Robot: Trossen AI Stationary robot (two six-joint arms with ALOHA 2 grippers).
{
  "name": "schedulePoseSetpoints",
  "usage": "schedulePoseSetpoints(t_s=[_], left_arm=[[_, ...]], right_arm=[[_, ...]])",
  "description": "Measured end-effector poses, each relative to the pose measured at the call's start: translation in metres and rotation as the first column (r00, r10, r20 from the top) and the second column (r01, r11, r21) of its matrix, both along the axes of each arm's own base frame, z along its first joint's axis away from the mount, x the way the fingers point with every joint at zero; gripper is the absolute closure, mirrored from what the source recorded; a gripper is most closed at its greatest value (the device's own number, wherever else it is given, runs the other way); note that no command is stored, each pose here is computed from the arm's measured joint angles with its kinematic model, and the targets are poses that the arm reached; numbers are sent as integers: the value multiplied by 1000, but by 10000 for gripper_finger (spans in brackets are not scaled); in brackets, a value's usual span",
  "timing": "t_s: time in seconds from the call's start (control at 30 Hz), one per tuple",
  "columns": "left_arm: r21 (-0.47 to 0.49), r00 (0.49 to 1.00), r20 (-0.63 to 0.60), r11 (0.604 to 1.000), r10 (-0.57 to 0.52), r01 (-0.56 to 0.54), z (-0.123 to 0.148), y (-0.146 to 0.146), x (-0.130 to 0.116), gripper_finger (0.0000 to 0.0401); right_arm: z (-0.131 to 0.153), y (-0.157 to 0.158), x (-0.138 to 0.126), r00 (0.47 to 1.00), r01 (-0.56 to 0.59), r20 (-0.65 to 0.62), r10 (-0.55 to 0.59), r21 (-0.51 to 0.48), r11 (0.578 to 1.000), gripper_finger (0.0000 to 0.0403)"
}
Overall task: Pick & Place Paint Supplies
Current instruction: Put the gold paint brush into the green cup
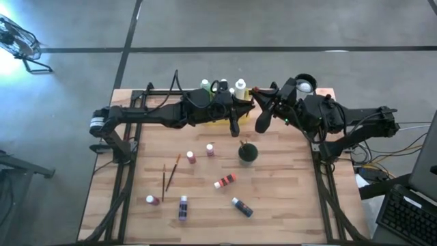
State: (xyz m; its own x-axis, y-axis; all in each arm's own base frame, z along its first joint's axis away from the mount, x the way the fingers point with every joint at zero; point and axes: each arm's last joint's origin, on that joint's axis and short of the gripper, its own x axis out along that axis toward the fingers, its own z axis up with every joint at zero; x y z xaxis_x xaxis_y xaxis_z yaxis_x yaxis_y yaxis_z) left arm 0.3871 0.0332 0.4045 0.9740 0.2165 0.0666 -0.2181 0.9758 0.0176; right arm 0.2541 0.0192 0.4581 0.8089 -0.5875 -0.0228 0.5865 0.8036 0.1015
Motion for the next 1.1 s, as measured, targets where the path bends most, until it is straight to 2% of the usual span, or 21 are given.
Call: schedulePoseSetpoints(t_s=[0.13, 0.27, 0.4, 0.53, 0.7, 0.87, 1.1], left_arm=[[-11, 1000, -10, 1000, -12, 12, 1, 0, -2, 318], [0, 997, -81, 1000, 0, 0, 8, 2, -18, 286], [24, 987, -146, 997, 72, -70, 24, 7, -49, 257], [66, 972, -193, 990, 132, -121, 40, 11, -83, 245], [81, 954, -211, 977, 212, -199, 54, 15, -118, 243], [79, 952, -194, 971, 238, -226, 66, 15, -145, 243], [50, 948, -134, 957, 288, -284, 81, 11, -178, 243]], right_arm=[[2, 0, -4, 1000, -4, -10, 4, -20, 1000, 392], [6, -2, -22, 1000, -6, -21, 6, 2, 1000, 393], [3, 1, -42, 997, -27, -64, 31, 67, 997, 392], [-5, 18, -48, 984, -109, -133, 117, 66, 992, 393], [-32, 51, -42, 954, -231, -189, 232, 28, 973, 394], [-66, 67, -38, 966, -202, -158, 202, 20, 979, 394], [-110, 72, -29, 970, -206, -137, 203, -8, 979, 394]])
